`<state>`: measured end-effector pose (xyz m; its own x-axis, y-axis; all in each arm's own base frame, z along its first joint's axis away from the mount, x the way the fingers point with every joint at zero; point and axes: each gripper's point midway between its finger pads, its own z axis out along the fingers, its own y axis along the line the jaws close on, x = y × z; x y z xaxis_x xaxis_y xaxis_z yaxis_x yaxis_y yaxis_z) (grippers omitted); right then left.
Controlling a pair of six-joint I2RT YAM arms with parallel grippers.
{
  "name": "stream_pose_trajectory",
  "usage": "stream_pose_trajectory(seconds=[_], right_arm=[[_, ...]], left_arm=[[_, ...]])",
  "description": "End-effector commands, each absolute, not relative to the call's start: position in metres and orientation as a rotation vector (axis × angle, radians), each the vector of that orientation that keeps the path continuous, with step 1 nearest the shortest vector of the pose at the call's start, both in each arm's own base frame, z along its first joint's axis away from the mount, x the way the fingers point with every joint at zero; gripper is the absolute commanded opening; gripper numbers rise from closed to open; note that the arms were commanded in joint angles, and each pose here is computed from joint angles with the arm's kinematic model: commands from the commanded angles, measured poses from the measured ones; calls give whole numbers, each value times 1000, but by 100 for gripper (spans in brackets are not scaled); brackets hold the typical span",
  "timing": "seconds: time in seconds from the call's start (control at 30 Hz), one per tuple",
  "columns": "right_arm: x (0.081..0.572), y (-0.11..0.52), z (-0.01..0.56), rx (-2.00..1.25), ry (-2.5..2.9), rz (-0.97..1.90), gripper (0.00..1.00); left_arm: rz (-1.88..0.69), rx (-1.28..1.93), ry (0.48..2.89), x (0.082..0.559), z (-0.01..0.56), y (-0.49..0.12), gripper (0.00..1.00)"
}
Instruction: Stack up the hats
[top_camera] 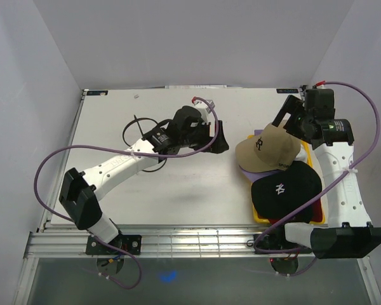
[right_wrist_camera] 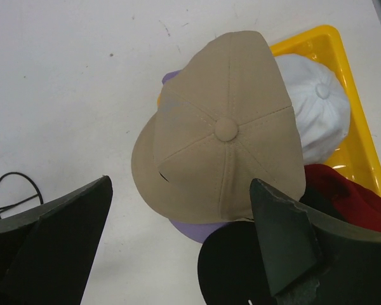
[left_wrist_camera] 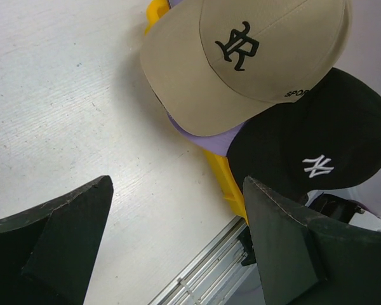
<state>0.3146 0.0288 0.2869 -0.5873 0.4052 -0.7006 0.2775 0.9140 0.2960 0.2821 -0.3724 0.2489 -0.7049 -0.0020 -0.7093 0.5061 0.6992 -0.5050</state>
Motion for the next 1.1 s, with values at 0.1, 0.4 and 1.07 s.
stream_pose_trajectory(seconds=[0.1, 0.4, 1.07], right_arm=[[316, 10, 281, 529, 2231, 129, 94], [328, -7, 256, 614, 2255, 106, 100], [349, -6, 251, 600, 2243, 171, 13]], left_arm=[[-973, 403, 2119, 276, 275, -376, 94], [-957, 392, 2094, 269, 288, -362, 94], [-934, 354, 2106, 262, 289, -347, 94]])
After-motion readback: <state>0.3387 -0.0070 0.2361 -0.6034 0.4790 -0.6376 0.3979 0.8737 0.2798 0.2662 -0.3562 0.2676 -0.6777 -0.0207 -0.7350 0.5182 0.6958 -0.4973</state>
